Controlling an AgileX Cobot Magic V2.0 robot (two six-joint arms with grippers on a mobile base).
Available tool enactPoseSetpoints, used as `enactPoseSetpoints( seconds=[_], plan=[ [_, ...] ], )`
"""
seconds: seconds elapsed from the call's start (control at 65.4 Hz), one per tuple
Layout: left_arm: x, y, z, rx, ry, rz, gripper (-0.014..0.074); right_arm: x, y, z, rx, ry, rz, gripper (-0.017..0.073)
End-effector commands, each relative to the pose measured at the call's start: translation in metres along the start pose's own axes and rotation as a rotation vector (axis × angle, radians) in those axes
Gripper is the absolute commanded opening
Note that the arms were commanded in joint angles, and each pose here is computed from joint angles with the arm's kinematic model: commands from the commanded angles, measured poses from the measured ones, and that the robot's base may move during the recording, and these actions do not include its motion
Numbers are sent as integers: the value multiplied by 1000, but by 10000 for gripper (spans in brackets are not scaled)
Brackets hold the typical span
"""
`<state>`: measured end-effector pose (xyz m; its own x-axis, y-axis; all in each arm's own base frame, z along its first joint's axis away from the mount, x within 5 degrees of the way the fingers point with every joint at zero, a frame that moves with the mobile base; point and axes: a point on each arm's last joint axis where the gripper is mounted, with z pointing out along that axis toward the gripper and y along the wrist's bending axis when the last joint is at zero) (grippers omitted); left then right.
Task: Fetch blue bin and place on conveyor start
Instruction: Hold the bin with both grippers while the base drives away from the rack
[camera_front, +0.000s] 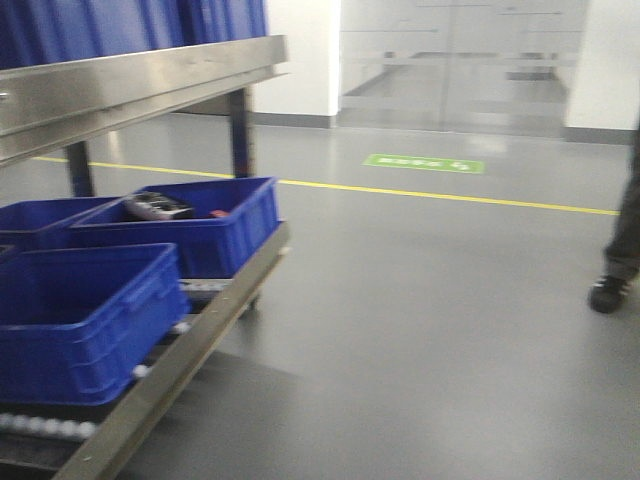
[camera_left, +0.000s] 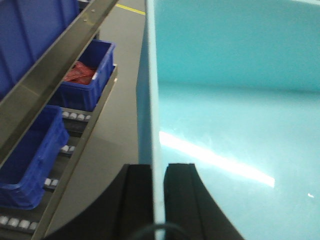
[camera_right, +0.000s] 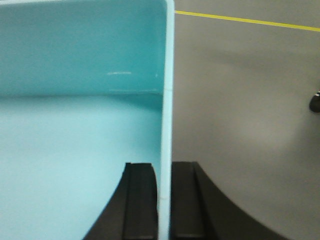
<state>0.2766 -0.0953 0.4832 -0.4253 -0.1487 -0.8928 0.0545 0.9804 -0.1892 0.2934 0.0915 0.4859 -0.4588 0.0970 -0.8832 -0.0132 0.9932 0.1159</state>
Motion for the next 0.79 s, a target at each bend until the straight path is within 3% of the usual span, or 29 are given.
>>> enactPoseSetpoints(
  seconds=[0.0,0.78],
  plan=[
    [-9,1,-10,3,-61,21,-111,-8,-8,-9,40,-64,-35,-165],
    [-9,1,-10,5,-63,20,-111,-6,-9,-9,56,-38,-35,-165]
  ],
)
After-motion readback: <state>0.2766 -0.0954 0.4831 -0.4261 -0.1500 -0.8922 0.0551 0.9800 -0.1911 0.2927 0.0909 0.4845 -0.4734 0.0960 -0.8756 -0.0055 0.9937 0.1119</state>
